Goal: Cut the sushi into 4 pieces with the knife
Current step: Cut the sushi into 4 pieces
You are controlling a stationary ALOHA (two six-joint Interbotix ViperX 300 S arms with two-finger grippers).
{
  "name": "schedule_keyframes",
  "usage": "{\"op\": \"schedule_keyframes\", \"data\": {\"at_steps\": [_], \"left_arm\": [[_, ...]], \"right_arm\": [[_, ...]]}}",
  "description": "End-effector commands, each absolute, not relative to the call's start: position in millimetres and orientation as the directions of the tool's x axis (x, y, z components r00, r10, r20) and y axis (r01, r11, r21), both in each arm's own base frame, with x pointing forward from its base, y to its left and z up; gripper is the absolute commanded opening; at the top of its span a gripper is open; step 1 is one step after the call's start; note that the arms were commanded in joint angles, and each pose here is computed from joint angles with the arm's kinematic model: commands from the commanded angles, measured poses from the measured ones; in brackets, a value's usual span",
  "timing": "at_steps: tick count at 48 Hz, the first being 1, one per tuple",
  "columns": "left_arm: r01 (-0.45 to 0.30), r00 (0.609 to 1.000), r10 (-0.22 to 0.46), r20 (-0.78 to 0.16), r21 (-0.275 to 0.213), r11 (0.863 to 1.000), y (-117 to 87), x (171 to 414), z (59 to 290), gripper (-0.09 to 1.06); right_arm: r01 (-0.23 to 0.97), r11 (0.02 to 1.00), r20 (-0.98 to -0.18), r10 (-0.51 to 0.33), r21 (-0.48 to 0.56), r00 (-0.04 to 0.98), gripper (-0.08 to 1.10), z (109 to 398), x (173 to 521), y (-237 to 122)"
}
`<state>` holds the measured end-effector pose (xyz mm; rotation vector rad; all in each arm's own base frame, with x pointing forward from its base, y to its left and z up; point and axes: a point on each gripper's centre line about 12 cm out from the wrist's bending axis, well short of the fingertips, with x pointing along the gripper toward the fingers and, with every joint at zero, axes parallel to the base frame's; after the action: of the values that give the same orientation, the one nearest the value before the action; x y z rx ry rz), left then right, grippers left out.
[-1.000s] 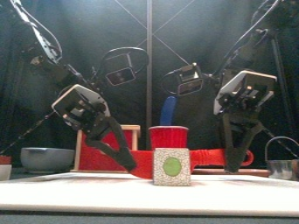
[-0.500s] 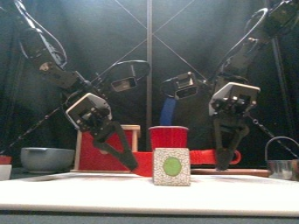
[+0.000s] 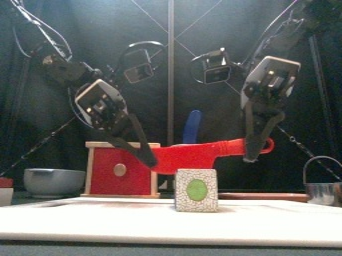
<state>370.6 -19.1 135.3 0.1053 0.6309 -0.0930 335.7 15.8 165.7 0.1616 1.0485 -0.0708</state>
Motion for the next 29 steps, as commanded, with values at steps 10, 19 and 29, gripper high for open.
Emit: {"op": "schedule_keyframes", "data": {"at_steps": [10,19,29], "left_arm": [[0.197,0.831,-0.143,-0.538,0.043,0.98,-60.4,373.9,154.9,0.28],[0.172,0.822,-0.139,-0.553,0.008,0.985,-62.7,374.0,148.0,0.28],[0.169,0.804,-0.135,-0.578,0.004,0.986,-62.6,373.6,136.6,0.28]], "right_arm": [[0.097,0.979,-0.818,0.095,0.181,0.568,0.19,190.7,344.5,44.2],[0.1,0.979,-0.82,0.089,0.175,0.565,0.19,186.6,345.6,41.8],[0.104,0.981,-0.841,0.081,0.161,0.535,0.19,173.7,347.2,41.1]]}}
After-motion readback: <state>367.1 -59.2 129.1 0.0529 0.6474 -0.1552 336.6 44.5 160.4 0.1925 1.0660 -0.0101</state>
